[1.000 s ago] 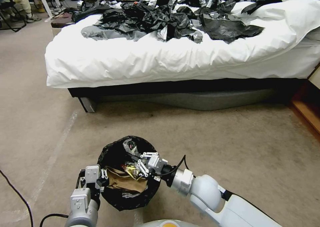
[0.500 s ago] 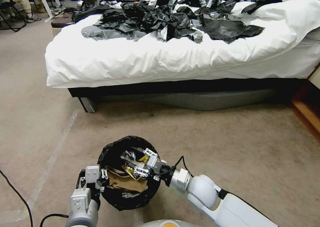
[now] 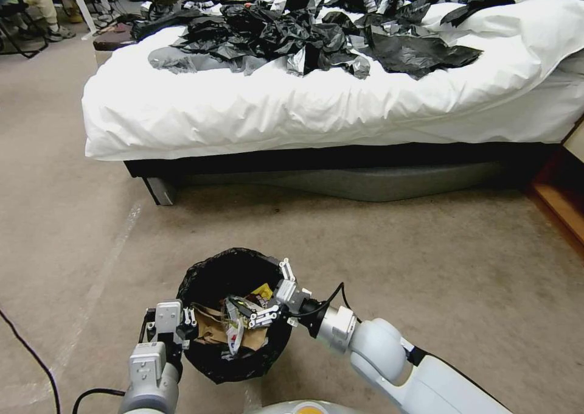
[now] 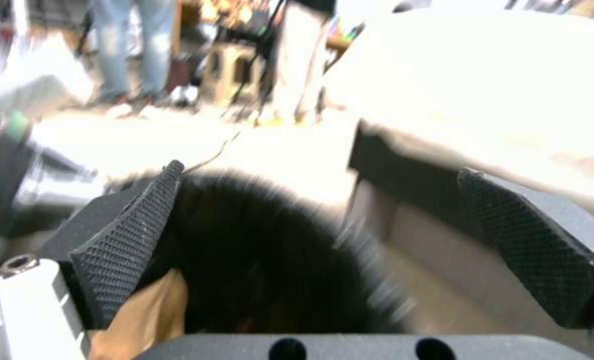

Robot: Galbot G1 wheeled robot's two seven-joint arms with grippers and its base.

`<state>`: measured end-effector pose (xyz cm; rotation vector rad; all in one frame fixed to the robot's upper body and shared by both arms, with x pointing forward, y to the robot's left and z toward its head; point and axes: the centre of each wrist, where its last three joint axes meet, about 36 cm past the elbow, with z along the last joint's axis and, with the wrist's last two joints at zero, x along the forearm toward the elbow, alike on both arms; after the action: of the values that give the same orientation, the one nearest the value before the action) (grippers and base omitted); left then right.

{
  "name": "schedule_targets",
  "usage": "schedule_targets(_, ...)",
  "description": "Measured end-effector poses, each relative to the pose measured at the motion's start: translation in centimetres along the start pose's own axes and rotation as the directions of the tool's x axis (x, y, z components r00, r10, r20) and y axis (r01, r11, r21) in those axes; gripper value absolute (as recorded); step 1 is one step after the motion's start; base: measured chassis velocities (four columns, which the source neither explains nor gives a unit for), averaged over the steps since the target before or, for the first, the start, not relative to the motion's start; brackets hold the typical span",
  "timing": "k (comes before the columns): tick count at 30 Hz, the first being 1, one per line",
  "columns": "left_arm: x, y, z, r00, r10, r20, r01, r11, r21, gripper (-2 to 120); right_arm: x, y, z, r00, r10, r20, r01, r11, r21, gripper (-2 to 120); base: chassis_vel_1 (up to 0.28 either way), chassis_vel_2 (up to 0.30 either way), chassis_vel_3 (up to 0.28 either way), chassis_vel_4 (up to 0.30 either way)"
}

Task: Pick up the trash bin, then pick up the garbage from the floor and place it into the trash bin.

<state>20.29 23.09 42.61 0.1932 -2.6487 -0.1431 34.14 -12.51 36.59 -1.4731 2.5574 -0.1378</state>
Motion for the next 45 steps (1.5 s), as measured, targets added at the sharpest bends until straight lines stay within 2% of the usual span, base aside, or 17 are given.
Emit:
schedule_targets(2, -0.1, 0.2, 0.2, 1.0, -0.007, -0.005, 0.006, 1.0, -0.006, 0, 0.1, -0.3, -2.1, 0.994, 0.089, 0.064, -0.091, 0.996, 0.024, 100, 0.0, 0.0, 0.0, 0.0)
schedule_targets(3, -0.1, 0.2, 0.2, 1.0, -0.007, -0.005, 0.006, 1.0, -0.006, 0, 0.1, -0.3, -2.1, 0.994, 0.089, 0.064, -0.091, 0.996, 0.024, 100, 0.0, 0.0, 0.0, 0.0)
schedule_targets(6, -0.2, 0.5, 0.3, 1.0, -0.013, -0.007, 0.013, 1.0, -0.011, 0, 1.0, -0.5, -4.8, 0.959, 0.25, 0.132, -0.256, 0.966, 0.026, 100, 0.0, 0.0, 0.0, 0.0)
schedule_targets(7, -0.2, 0.5, 0.3, 1.0, -0.013, -0.007, 0.013, 1.0, -0.011, 0, 1.0, -0.5, -4.8, 0.959, 0.25, 0.132, -0.256, 0.966, 0.026, 100, 0.0, 0.0, 0.0, 0.0)
schedule_targets(9, -0.3, 0.9, 0.3, 1.0, -0.022, -0.007, 0.022, 1.0, -0.01, 0, 2.9, -0.2, -6.0, 0.916, 0.378, 0.133, -0.383, 0.924, 0.013, 100, 0.0, 0.0, 0.0, 0.0)
schedule_targets(14, -0.4, 1.5, 0.3, 0.999, -0.034, -0.006, 0.034, 0.999, -0.01, 0, 5.0, 0.8, -6.1, 0.874, 0.475, 0.097, -0.478, 0.879, 0.001, 100, 0.0, 0.0, 0.0, 0.0)
schedule_targets(21, -0.5, 1.8, 0.2, 0.999, -0.034, -0.003, 0.034, 0.999, -0.012, 0, 6.5, 1.8, -5.4, 0.836, 0.546, 0.054, -0.546, 0.838, -0.015, 100, 0.0, 0.0, 0.0, 0.0)
schedule_targets(27, -0.3, 2.1, -0.2, 1.0, -0.03, 0.003, 0.03, 1.0, 0.002, 0, 8.1, 2.7, -2.7, 0.779, 0.626, -0.038, -0.627, 0.779, -0.028, 100, 0.0, 0.0, 0.0, 0.0)
schedule_targets(34, -0.1, 3.0, -0.4, 0.999, -0.048, 0.006, 0.048, 0.999, -0.005, 0, 8.6, 1.8, -2.4, 0.76, 0.649, -0.04, -0.65, 0.759, -0.028, 100, 0.0, 0.0, 0.0, 0.0)
schedule_targets(37, -0.1, 2.9, -0.5, 0.999, -0.046, 0.008, 0.046, 0.999, -0.003, 0, 8.8, 1.3, -2.2, 0.752, 0.658, -0.043, -0.659, 0.752, -0.02, 100, 0.0, 0.0, 0.0, 0.0)
schedule_targets(40, -0.1, 2.9, -0.6, 0.999, -0.045, 0.012, 0.045, 0.999, 0.002, 0, 8.8, 1.0, -1.9, 0.724, 0.687, -0.065, -0.69, 0.723, -0.032, 100, 0.048, 0.053, 0.053, 0.05)
schedule_targets(45, -0.1, 2.8, -0.7, 0.999, -0.043, 0.012, 0.043, 0.999, 0.007, 0, 9.0, 0.6, -1.6, 0.715, 0.696, -0.071, -0.699, 0.715, -0.025, 100, 0.073, 0.078, 0.076, 0.071)
